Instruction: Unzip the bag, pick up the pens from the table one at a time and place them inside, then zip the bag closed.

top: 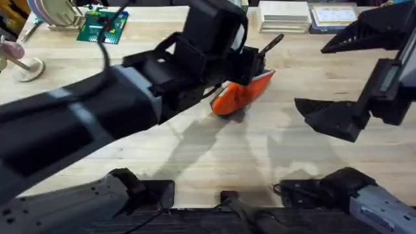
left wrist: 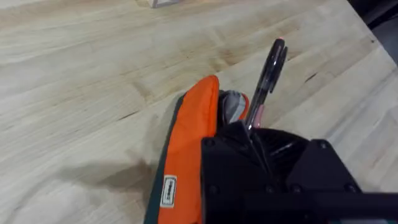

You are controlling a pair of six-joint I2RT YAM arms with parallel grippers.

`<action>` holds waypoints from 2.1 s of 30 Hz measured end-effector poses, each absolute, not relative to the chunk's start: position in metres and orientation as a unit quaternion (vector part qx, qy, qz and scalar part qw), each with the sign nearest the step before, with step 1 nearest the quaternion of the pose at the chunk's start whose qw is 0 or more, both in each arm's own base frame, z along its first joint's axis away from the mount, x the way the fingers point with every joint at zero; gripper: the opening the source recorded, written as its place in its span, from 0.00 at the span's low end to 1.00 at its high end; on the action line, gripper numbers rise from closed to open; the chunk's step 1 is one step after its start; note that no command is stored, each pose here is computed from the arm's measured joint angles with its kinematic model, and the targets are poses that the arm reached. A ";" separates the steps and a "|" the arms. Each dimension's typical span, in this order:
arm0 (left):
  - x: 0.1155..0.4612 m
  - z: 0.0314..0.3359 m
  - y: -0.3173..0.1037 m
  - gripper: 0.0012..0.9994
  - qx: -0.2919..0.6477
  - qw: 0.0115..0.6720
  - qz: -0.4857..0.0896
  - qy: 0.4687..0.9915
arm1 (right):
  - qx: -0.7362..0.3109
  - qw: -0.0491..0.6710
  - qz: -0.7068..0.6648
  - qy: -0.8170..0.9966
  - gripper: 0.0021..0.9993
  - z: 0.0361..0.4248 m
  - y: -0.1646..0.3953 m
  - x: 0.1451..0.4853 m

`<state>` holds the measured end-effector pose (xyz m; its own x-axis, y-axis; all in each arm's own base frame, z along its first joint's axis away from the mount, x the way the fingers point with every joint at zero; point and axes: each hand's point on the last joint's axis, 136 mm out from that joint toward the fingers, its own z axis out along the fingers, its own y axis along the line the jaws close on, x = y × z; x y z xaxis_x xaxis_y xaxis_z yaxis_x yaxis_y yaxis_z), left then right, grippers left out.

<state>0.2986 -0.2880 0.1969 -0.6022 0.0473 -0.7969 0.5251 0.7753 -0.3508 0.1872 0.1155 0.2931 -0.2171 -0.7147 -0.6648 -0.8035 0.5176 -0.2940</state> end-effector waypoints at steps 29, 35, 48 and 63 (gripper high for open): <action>0.321 0.126 -0.330 0.04 0.174 0.392 -0.285 0.857 | -0.489 0.381 0.059 0.783 1.00 0.289 0.114 0.183; 0.322 0.112 -0.329 0.04 0.179 0.383 -0.271 0.865 | -0.489 0.380 0.059 0.783 1.00 0.289 0.114 0.183; 0.319 0.097 -0.315 0.04 0.182 0.360 -0.226 0.887 | -0.489 0.380 0.059 0.783 1.00 0.289 0.114 0.183; 0.321 0.117 -0.315 0.04 0.226 0.394 -0.216 0.864 | -0.489 0.380 0.059 0.783 1.00 0.289 0.114 0.183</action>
